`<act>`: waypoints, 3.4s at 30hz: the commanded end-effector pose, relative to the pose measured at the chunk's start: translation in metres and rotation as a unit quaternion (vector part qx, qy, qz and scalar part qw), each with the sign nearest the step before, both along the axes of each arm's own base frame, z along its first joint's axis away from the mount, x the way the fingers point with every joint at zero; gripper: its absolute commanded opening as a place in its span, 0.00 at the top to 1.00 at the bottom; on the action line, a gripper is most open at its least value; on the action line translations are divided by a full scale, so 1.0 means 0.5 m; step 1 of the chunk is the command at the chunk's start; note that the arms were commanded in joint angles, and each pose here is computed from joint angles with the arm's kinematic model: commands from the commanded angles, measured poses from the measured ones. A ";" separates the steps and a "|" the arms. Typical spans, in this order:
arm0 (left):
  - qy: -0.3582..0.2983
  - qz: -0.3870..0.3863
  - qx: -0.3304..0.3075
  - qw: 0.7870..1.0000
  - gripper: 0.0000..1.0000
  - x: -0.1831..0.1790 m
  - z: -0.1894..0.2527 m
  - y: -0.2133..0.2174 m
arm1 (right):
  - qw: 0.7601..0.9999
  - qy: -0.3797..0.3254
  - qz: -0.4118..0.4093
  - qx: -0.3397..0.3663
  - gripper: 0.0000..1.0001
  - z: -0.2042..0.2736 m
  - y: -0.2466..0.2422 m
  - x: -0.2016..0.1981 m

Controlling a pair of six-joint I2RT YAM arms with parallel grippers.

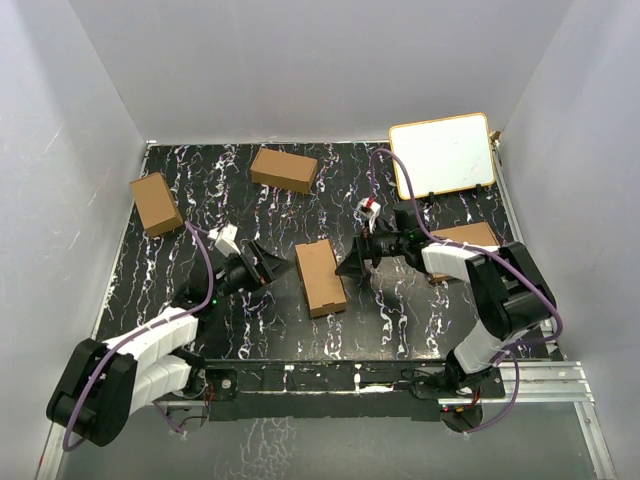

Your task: Fold the paper box

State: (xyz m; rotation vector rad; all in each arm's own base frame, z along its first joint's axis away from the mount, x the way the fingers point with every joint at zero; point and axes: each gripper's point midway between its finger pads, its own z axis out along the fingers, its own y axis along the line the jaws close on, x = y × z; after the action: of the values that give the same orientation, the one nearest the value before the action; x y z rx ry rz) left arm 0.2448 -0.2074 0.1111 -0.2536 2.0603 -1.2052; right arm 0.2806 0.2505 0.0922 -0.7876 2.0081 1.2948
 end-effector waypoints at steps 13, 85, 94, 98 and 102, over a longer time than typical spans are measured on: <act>0.023 -0.007 -0.034 0.999 0.04 -0.005 -0.009 -0.015 | 0.995 0.098 -0.003 0.008 0.24 -0.048 0.027 0.014; 0.065 -0.043 0.266 0.961 0.61 0.056 -0.012 -0.023 | 0.994 -0.040 -0.101 -0.005 0.01 0.089 -0.189 0.142; 0.134 -0.014 0.590 0.796 0.61 0.068 0.018 0.185 | 0.980 -0.088 -0.179 -0.014 0.01 0.141 -0.246 0.187; 0.145 0.006 0.659 0.738 0.61 0.082 0.039 0.232 | 0.979 -0.082 -0.186 -0.012 0.01 0.135 -0.253 0.189; 0.132 -0.002 0.660 0.740 0.60 0.110 0.044 0.213 | 0.980 -0.076 -0.185 -0.010 0.01 0.129 -0.255 0.189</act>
State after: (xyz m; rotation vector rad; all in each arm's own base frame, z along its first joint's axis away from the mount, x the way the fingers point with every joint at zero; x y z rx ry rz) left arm 0.2969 -0.1196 0.1069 0.2166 2.6592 0.3669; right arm 0.3670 0.1244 0.1404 -0.4406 2.0116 1.0030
